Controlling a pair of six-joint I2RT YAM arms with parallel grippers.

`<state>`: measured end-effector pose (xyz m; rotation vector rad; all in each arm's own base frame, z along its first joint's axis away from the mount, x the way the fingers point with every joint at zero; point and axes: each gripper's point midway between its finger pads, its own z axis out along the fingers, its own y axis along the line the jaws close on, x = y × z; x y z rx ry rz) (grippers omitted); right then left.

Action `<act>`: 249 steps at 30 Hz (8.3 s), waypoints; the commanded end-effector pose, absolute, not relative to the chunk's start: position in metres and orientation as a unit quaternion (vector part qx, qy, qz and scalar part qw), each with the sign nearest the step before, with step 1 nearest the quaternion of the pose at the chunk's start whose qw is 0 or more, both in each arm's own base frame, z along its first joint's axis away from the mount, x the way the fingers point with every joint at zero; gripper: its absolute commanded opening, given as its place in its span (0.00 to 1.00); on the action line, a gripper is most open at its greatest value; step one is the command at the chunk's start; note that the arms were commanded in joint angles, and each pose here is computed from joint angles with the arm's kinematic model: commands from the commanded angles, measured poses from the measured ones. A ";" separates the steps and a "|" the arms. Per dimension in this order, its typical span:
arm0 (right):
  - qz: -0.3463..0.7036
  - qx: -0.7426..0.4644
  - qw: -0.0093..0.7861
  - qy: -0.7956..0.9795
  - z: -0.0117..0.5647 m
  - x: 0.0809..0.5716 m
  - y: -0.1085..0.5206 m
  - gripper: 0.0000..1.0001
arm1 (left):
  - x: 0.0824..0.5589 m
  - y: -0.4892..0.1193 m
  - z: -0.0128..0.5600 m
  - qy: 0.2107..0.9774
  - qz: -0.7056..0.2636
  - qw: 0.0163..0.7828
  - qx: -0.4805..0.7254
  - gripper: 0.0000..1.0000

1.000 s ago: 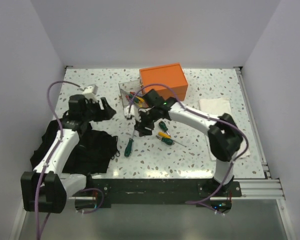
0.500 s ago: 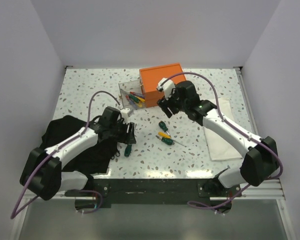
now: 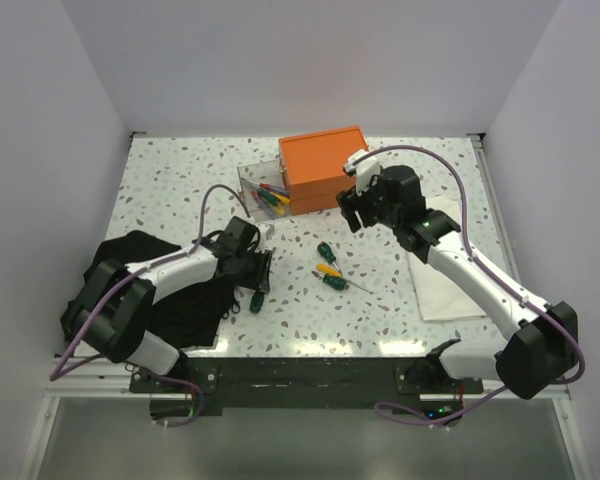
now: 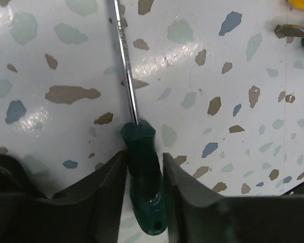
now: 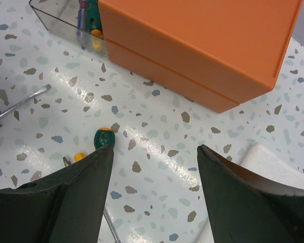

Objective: Sort the tools into containers

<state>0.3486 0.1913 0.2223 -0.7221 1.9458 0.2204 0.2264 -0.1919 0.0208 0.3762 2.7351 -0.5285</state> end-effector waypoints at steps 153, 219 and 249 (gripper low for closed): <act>0.219 -0.420 0.421 0.773 0.221 0.388 0.358 0.00 | 0.435 -0.091 0.234 0.785 -0.291 0.544 -0.048 0.55; 0.011 -0.136 0.489 0.862 0.165 0.586 0.208 0.00 | 0.531 -0.126 0.107 0.832 -0.334 0.442 -0.025 0.00; 0.037 -0.129 0.437 0.890 0.126 0.567 0.212 0.00 | 0.542 -0.084 0.093 0.856 -0.238 0.457 -0.046 0.00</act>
